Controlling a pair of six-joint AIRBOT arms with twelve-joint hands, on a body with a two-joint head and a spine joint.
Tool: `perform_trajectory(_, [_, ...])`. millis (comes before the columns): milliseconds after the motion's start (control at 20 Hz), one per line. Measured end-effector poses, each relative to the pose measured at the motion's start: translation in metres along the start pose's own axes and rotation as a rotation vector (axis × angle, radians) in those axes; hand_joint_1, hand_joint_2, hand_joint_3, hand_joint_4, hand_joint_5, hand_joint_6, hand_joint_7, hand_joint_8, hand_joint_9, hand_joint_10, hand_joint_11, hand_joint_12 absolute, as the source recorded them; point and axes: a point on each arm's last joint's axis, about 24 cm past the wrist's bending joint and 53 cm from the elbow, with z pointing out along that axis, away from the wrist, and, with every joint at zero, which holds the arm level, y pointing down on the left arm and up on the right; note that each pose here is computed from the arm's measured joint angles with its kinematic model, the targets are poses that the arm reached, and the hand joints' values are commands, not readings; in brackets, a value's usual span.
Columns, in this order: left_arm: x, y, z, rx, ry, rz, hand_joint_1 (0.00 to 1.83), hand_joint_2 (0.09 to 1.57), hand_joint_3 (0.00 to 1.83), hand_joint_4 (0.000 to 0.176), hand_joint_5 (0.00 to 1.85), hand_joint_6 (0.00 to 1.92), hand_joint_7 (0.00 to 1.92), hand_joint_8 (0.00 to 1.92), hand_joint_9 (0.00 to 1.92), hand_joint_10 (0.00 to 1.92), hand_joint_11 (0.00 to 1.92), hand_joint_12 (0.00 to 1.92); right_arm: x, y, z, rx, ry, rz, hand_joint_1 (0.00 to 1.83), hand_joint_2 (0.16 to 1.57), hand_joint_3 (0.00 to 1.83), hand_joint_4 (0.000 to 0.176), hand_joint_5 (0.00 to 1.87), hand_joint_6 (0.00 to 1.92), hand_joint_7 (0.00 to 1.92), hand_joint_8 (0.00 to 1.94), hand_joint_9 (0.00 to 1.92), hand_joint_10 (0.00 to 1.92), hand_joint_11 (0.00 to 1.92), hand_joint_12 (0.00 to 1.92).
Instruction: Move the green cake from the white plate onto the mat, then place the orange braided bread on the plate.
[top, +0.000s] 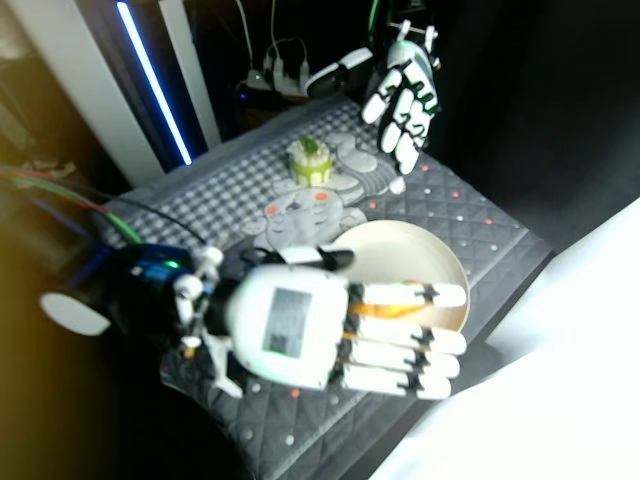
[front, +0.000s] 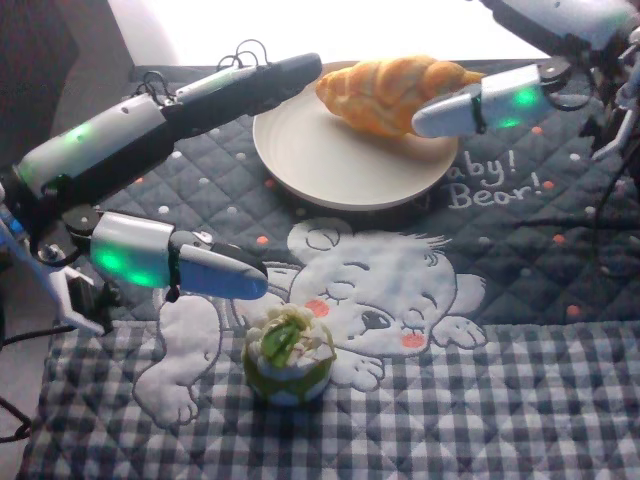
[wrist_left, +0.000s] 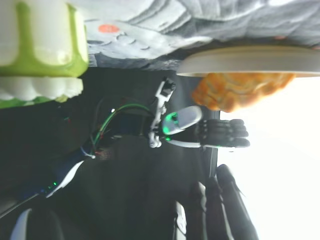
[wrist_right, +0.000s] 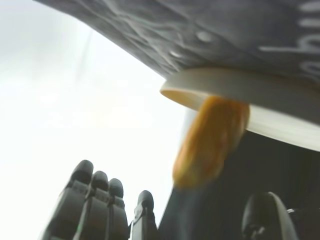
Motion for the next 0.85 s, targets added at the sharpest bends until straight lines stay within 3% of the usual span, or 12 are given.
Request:
perform_trajectory(100, [-0.007, 0.0, -0.012, -0.025, -0.014, 0.013, 0.78, 0.72, 0.0, 0.176, 0.16, 0.01, 0.2, 0.0, 0.14, 0.0, 0.17, 0.05, -0.005, 0.027, -0.012, -0.077, 0.009, -0.014, 0.73, 0.72, 0.0, 0.176, 0.18, 0.01, 0.12, 0.0, 0.14, 0.0, 0.26, 0.16])
perform_trajectory(250, [-0.018, 0.0, -0.022, -0.043, -0.049, 0.026, 0.7, 0.76, 0.0, 0.175, 0.23, 0.01, 0.21, 0.0, 0.15, 0.01, 0.19, 0.05, 0.002, 0.051, -0.022, -0.141, 0.037, -0.021, 0.69, 0.68, 0.01, 0.176, 0.12, 0.0, 0.08, 0.0, 0.08, 0.0, 0.13, 0.16])
perform_trajectory(300, [-0.022, 0.001, -0.025, -0.049, -0.059, 0.03, 0.66, 0.79, 0.0, 0.162, 0.13, 0.0, 0.2, 0.0, 0.14, 0.0, 0.16, 0.03, 0.007, 0.062, -0.027, -0.171, 0.053, -0.022, 0.75, 0.66, 0.0, 0.176, 0.12, 0.0, 0.06, 0.0, 0.02, 0.0, 0.04, 0.14])
perform_trajectory(350, [-0.026, -0.001, -0.029, -0.053, -0.074, 0.037, 0.74, 0.76, 0.0, 0.151, 0.14, 0.01, 0.17, 0.0, 0.1, 0.0, 0.07, 0.01, 0.01, 0.076, -0.033, -0.206, 0.065, -0.016, 0.81, 0.65, 0.0, 0.176, 0.14, 0.01, 0.07, 0.0, 0.0, 0.0, 0.01, 0.13])
perform_trajectory(400, [-0.03, -0.004, -0.032, -0.052, -0.084, 0.042, 0.84, 0.84, 0.01, 0.173, 0.33, 0.01, 0.23, 0.01, 0.15, 0.01, 0.05, 0.02, 0.011, 0.088, -0.04, -0.239, 0.077, -0.024, 0.91, 0.65, 0.0, 0.176, 0.22, 0.01, 0.14, 0.01, 0.08, 0.01, 0.07, 0.14])
perform_trajectory(500, [-0.037, -0.01, -0.038, -0.045, -0.105, 0.05, 0.88, 0.85, 0.0, 0.175, 0.3, 0.0, 0.19, 0.0, 0.13, 0.0, 0.07, 0.03, 0.007, 0.102, -0.05, -0.279, 0.073, -0.029, 0.87, 0.73, 0.01, 0.175, 0.24, 0.01, 0.16, 0.0, 0.08, 0.0, 0.04, 0.13])
perform_trajectory(550, [-0.04, -0.012, -0.042, -0.044, -0.113, 0.065, 0.91, 0.92, 0.01, 0.176, 0.35, 0.01, 0.23, 0.0, 0.16, 0.0, 0.09, 0.05, 0.007, 0.104, -0.057, -0.285, 0.077, -0.028, 0.83, 0.75, 0.01, 0.174, 0.26, 0.01, 0.17, 0.0, 0.08, 0.0, 0.03, 0.13])
perform_trajectory(600, [-0.046, -0.016, -0.045, -0.032, -0.139, 0.068, 0.88, 0.92, 0.0, 0.176, 0.22, 0.0, 0.19, 0.0, 0.13, 0.0, 0.11, 0.05, 0.007, 0.103, -0.071, -0.304, 0.069, -0.011, 0.8, 0.83, 0.0, 0.163, 0.26, 0.0, 0.2, 0.0, 0.12, 0.0, 0.0, 0.37])
perform_trajectory(650, [-0.047, -0.017, -0.046, -0.031, -0.14, 0.07, 0.88, 0.92, 0.0, 0.176, 0.22, 0.0, 0.19, 0.0, 0.13, 0.0, 0.11, 0.05, 0.009, 0.1, -0.076, -0.3, 0.073, -0.006, 0.8, 0.83, 0.0, 0.163, 0.26, 0.0, 0.2, 0.0, 0.12, 0.0, 0.0, 0.37])
perform_trajectory(700, [-0.049, -0.018, -0.047, -0.03, -0.149, 0.075, 0.87, 0.91, 0.0, 0.176, 0.26, 0.0, 0.22, 0.0, 0.19, 0.0, 0.16, 0.05, 0.015, 0.094, -0.084, -0.288, 0.087, 0.002, 0.75, 0.84, 0.0, 0.152, 0.24, 0.0, 0.21, 0.0, 0.15, 0.0, 0.0, 0.5])
perform_trajectory(750, [-0.051, -0.02, -0.048, -0.022, -0.161, 0.077, 0.87, 0.88, 0.0, 0.176, 0.32, 0.02, 0.22, 0.0, 0.18, 0.0, 0.17, 0.05, 0.02, 0.088, -0.094, -0.278, 0.097, 0.015, 0.72, 0.86, 0.0, 0.166, 0.31, 0.01, 0.22, 0.01, 0.17, 0.01, 0.07, 0.32])
perform_trajectory(850, [-0.049, -0.023, -0.052, -0.026, -0.165, 0.075, 0.87, 0.85, 0.0, 0.176, 0.3, 0.01, 0.21, 0.0, 0.17, 0.0, 0.17, 0.05, 0.019, 0.086, -0.106, -0.279, 0.083, 0.041, 0.81, 0.8, 0.0, 0.159, 0.3, 0.0, 0.24, 0.01, 0.2, 0.01, 0.07, 0.4])
